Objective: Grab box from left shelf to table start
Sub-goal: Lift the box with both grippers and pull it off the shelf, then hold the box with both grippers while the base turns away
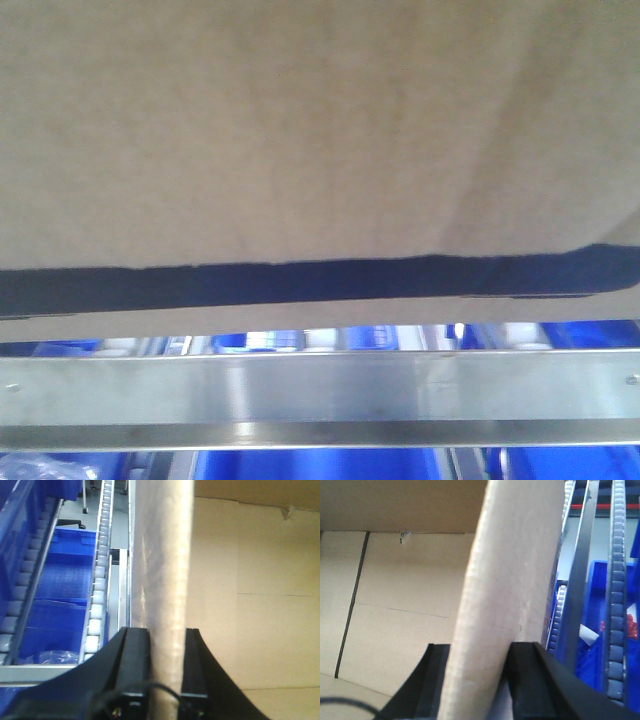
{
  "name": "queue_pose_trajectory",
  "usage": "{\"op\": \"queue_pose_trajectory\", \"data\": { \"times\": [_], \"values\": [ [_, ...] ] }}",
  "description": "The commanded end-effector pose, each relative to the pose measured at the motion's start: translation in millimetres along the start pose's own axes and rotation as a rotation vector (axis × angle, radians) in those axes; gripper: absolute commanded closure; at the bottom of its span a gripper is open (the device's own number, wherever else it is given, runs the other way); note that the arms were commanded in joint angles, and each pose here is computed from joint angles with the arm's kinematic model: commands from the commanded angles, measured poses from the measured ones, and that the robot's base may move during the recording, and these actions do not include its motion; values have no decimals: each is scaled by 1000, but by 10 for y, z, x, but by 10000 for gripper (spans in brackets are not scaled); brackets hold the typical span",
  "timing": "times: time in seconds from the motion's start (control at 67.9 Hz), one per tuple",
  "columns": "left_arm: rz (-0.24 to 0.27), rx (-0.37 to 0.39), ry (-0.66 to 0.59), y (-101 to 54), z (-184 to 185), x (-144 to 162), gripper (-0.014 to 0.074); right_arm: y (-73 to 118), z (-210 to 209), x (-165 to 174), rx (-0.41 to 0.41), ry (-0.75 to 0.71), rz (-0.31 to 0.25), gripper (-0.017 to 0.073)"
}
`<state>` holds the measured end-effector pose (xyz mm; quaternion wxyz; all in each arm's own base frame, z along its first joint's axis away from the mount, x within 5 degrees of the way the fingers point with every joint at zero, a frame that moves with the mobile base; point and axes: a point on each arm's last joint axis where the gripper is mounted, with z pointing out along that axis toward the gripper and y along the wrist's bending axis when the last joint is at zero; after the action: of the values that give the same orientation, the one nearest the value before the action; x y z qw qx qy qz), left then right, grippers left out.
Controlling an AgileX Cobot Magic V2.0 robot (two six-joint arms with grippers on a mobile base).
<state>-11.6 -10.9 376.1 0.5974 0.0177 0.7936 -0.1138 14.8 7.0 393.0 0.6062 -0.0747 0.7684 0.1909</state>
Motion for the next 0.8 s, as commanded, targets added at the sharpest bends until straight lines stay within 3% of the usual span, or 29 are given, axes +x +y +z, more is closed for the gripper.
{"op": "queue_pose_trajectory", "data": {
  "times": [0.0, 0.781],
  "values": [
    [11, -14, -202, -2, -72, -243, 692, -10, -64, -212, 34, -171, -73, 502],
    [10, -15, -194, 3, -53, -227, 692, -10, -64, -212, 34, -171, -73, 502]
  ]
}}
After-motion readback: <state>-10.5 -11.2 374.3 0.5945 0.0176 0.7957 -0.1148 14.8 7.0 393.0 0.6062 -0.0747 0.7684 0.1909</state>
